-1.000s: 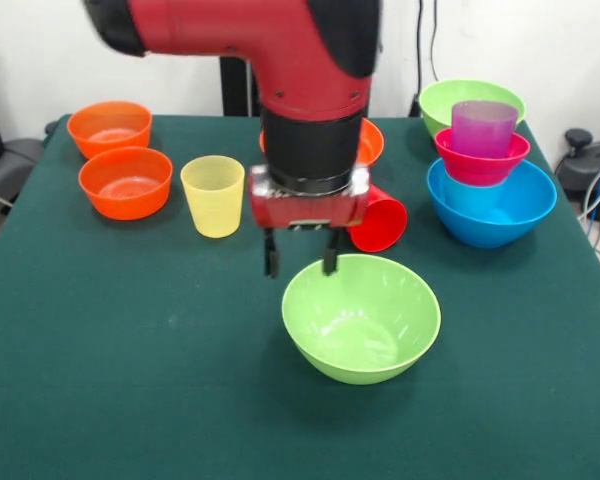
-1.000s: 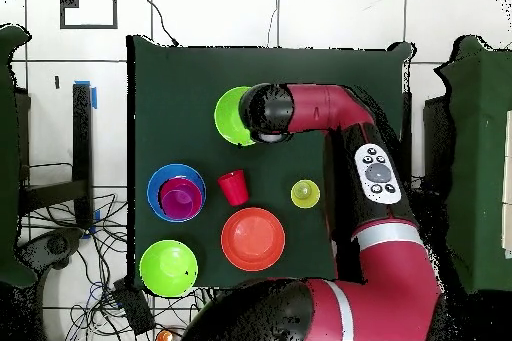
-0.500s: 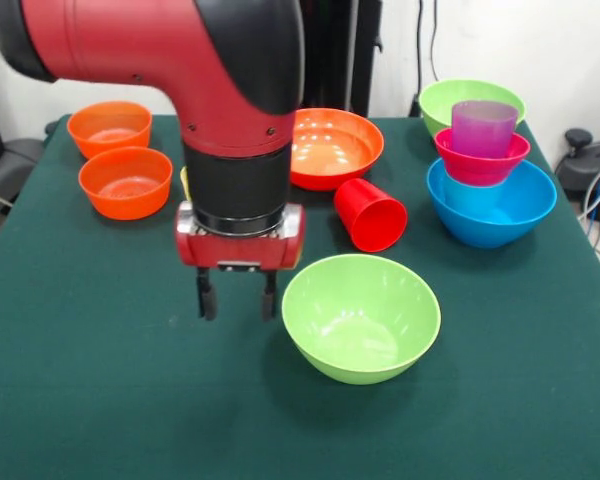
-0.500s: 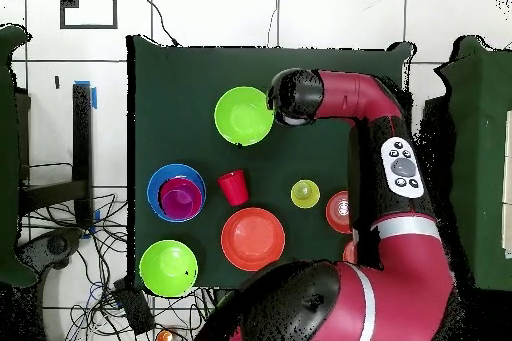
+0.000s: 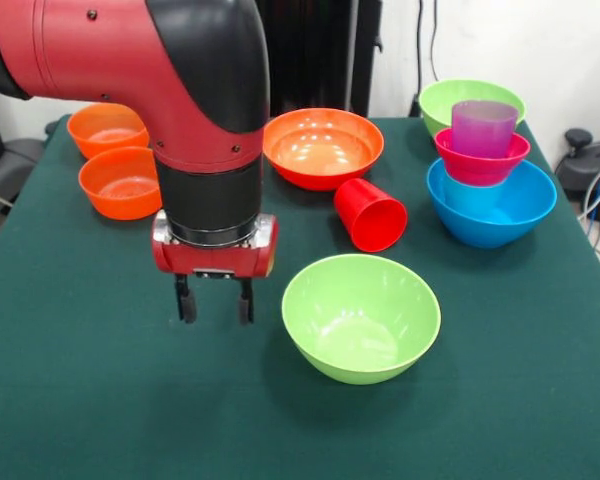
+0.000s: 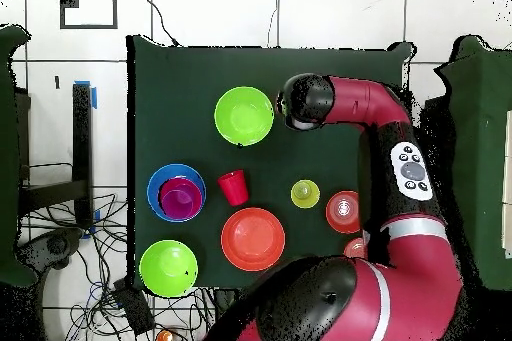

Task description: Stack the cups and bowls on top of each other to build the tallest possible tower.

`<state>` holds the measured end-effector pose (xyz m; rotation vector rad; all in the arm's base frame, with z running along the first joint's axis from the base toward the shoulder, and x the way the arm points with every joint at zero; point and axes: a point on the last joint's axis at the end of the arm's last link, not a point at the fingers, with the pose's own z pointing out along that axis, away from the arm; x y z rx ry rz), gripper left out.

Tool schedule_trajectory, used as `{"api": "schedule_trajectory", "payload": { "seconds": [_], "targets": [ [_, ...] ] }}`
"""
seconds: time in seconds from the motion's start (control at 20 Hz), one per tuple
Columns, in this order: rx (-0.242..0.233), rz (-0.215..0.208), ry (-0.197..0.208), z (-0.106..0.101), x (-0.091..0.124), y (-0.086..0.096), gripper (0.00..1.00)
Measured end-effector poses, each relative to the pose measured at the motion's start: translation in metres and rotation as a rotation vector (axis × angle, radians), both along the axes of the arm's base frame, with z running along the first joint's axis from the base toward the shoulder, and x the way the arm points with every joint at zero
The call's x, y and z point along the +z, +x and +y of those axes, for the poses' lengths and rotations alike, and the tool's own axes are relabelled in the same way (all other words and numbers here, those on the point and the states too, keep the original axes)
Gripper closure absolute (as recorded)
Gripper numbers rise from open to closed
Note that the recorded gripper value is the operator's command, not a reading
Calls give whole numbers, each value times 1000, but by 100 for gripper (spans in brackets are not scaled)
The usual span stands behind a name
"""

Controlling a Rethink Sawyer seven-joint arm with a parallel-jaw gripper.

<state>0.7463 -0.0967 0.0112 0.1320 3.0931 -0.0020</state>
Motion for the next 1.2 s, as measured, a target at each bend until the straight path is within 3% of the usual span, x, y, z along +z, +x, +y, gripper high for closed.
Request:
{"api": "schedule_trajectory", "payload": {
  "seconds": [0.6, 0.9, 1.2],
  "targets": [
    [28, 103, 40, 17, -8, -55, 0],
    [49, 123, 46, 30, 0, -69, 0],
    [62, 116, 40, 36, 11, -68, 0]
  ]
}}
